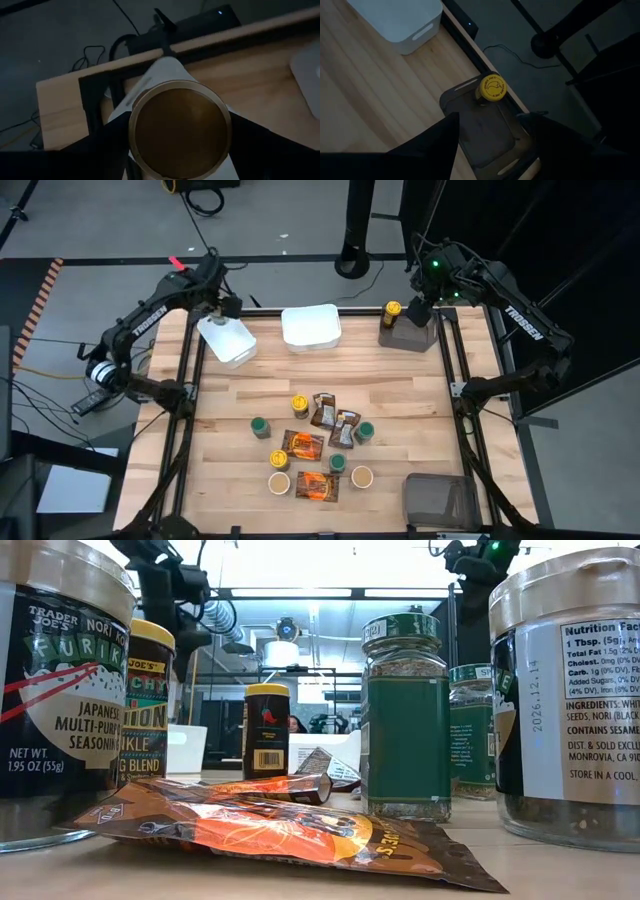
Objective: Sort spices by type
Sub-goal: Put the top gold seasoning bottle into the left white bin
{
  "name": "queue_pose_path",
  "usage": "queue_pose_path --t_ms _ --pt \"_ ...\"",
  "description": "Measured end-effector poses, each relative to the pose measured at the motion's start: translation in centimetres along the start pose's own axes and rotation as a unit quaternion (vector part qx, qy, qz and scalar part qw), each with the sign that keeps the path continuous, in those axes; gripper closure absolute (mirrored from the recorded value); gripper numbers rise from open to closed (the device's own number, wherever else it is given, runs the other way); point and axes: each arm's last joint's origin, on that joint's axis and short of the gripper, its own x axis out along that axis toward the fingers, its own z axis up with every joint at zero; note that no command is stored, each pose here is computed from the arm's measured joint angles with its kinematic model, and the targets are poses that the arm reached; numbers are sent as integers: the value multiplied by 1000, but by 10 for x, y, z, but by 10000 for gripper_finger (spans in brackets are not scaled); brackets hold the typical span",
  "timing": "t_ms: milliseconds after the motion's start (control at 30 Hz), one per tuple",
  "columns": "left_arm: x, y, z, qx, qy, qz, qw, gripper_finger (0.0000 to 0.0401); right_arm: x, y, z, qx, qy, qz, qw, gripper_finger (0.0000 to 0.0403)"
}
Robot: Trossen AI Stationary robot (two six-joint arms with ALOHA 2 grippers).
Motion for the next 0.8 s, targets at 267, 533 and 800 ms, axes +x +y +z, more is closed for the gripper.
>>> queue_pose_path --t_ms 267,533,800 --pt "22 0 -3 -28 37 4 999 125 0 0 0 0 0 0 1000 158" --pt "39 -3 -9 -54 25 0 998 125 0 -1 0 -13 0 -1 1000 159" --pt "45 -1 -9 -81 19 3 997 125 0 -1 2 -16 -9 -3 1000 159"
